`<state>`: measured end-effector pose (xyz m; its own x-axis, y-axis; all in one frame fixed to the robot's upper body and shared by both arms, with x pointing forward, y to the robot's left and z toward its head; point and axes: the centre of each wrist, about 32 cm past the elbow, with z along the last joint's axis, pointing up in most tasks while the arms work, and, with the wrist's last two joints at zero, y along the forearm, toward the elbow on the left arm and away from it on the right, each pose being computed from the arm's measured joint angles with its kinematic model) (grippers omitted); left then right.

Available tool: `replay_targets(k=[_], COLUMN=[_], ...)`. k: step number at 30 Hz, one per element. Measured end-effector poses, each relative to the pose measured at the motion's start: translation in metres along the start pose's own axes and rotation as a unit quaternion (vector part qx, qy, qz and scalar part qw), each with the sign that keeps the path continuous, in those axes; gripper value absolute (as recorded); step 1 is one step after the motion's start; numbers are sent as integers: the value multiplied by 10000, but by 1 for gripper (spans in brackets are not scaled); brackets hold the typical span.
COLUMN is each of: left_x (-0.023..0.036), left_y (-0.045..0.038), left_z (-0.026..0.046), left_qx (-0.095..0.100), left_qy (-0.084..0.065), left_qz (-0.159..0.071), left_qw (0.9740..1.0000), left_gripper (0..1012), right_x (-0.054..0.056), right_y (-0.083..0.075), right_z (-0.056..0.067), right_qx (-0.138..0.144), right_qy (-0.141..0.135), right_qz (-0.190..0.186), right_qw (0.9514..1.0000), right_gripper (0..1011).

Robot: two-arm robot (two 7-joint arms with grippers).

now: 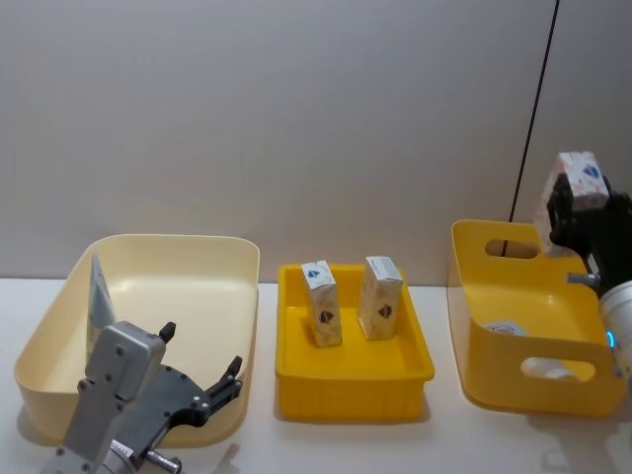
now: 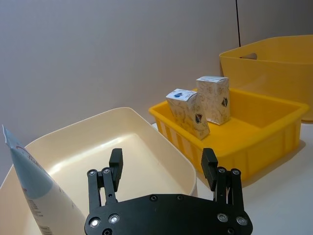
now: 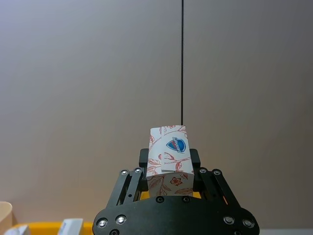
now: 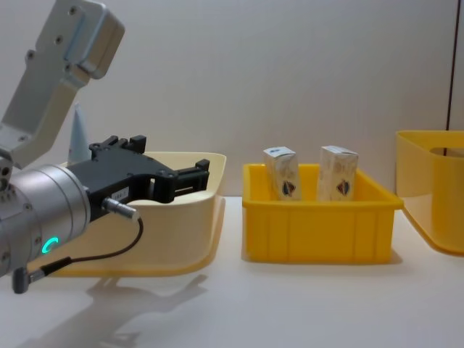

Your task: Bimanual collaborative sorting of washing and personal care products

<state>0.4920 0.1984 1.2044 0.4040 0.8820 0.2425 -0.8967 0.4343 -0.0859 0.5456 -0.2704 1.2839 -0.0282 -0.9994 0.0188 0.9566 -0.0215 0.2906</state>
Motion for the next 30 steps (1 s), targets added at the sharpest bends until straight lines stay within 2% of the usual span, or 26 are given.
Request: replay_targets(k=[10,16,30], left_x=[0,0,0], left_y=[0,0,0], left_z=[0,0,0], left_qx=[0,0,0], left_qy=[0,0,1], left_qz=[0,0,0], left_qw=[10000,10000,10000], left_gripper=[1001,1000,1001], right_x=[54,36,-24], right_y=[-92,-112,-121], right_z=[-66,-137,-301], right_qx=[-566,-927,-1471], right_qy=[-91,-142,-218], right_qz=[-95,-79,-91], right_qw=[9983,9956,9888], right_gripper=[445,445,445])
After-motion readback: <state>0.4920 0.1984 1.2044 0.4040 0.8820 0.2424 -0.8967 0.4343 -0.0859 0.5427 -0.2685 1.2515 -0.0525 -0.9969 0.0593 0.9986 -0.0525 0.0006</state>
